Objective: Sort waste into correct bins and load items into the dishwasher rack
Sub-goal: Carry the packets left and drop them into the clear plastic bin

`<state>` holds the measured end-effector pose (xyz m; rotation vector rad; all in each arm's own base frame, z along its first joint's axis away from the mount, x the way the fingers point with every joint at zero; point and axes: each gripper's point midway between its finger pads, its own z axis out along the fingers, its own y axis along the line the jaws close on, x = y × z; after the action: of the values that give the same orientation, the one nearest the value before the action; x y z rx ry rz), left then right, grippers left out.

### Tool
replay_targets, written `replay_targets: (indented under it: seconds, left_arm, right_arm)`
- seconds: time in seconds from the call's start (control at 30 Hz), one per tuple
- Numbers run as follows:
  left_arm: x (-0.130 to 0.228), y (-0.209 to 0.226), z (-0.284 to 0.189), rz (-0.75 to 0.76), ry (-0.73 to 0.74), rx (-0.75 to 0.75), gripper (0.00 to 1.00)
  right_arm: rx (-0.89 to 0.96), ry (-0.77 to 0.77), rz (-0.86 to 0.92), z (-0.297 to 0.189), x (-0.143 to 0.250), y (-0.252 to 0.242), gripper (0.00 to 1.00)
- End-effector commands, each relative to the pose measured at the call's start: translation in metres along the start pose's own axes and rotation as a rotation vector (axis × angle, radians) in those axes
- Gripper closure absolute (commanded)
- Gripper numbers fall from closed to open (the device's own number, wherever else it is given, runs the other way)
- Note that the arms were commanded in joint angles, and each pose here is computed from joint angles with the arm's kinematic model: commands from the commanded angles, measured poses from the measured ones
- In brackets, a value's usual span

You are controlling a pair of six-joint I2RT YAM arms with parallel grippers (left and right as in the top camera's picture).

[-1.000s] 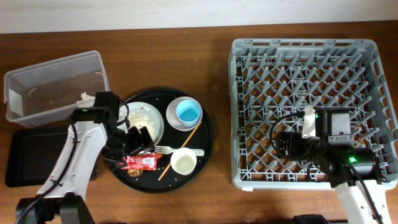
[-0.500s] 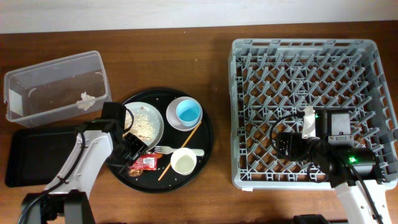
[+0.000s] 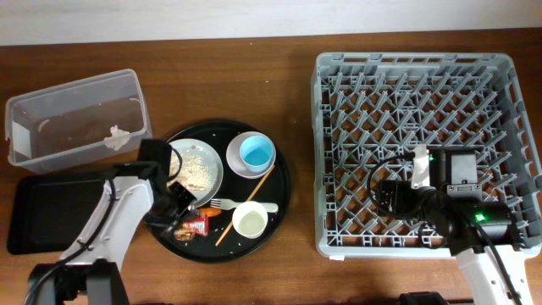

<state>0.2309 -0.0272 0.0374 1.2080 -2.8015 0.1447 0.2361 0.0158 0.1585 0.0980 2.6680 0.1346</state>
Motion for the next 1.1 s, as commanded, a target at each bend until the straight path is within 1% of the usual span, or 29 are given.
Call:
replay_targets:
  seconds: [0.0,0.03,0.07,0.13,0.2,0.3,0.4,0.47,0.5,0.53,0.57,0.6,0.63,0.8,0.87,0.93,1.0,1.07]
  left_arm:
    - [-0.028,-0.027,-0.043,0.135,-0.127,0.053,1.00]
    - [-0.041,-0.034,-0.061,0.205,-0.192,0.056,1.00]
    - [-0.070,-0.045,-0.096,0.264,-0.329,0.055,1.00]
    - [-0.097,-0.045,-0.124,0.218,-0.446,0.053,1.00]
    - [-0.140,-0.045,-0.159,0.131,-0.601,0.109,1.00]
    - [-0.199,-0.037,-0.189,0.010,-0.780,0.207,1.00]
    - [-0.237,-0.033,-0.189,-0.047,-0.846,0.230,1.00]
    - [-0.258,-0.036,-0.168,-0.060,-0.843,0.222,1.00]
    - [-0.264,-0.037,-0.157,-0.060,-0.829,0.213,0.99]
    - [-0.267,-0.038,-0.148,-0.060,-0.818,0.206,0.91]
    - [-0.272,-0.040,-0.139,-0.059,-0.811,0.202,0.79]
    - [-0.274,-0.041,-0.139,-0.059,-0.816,0.205,0.67]
    - [-0.275,-0.042,-0.142,-0.059,-0.825,0.211,0.63]
    - [-0.271,-0.045,-0.150,0.018,-0.831,0.207,0.61]
    - [-0.257,-0.061,-0.151,0.066,-0.773,0.299,0.62]
    - [-0.233,-0.079,-0.156,0.130,-0.682,0.422,0.62]
    - [-0.199,-0.095,-0.151,0.198,-0.557,0.494,0.62]
    - [-0.153,-0.120,-0.137,0.374,-0.426,0.525,0.62]
  right_arm:
    - [-0.007,-0.021,0.002,-0.005,-0.006,0.003,0.01]
    - [-0.007,-0.021,0.002,-0.005,-0.006,0.003,0.01]
    - [-0.007,-0.021,0.002,-0.005,-0.006,0.003,0.01]
    - [-0.007,-0.021,0.002,-0.005,-0.006,0.003,0.01]
    - [-0.007,-0.021,0.002,-0.005,-0.006,0.003,0.01]
    - [-0.007,-0.021,0.002,-0.005,-0.006,0.003,0.01]
    - [-0.007,-0.021,0.002,-0.005,-0.006,0.003,0.01]
    - [-0.007,-0.021,0.002,-0.005,-0.006,0.003,0.01]
    - [-0.007,-0.021,0.002,-0.005,-0.006,0.003,0.01]
    - [-0.007,-0.021,0.002,-0.005,-0.006,0.003,0.01]
    - [-0.007,-0.021,0.002,-0.005,-0.006,0.003,0.01]
    - [-0.007,-0.021,0.002,-0.005,-0.006,0.003,0.01]
    - [-0.007,-0.021,0.002,-0.005,-0.006,0.003,0.01]
    - [-0.007,-0.021,0.002,-0.005,-0.006,0.003,0.01]
    - [-0.007,-0.021,0.002,-0.005,-0.006,0.003,0.01]
    - [-0.007,-0.020,0.002,-0.005,-0.006,0.003,0.01]
    - [-0.007,-0.021,0.002,-0.005,-0.006,0.003,0.01]
    - [-0.007,-0.021,0.002,-0.005,-0.006,0.003,0.01]
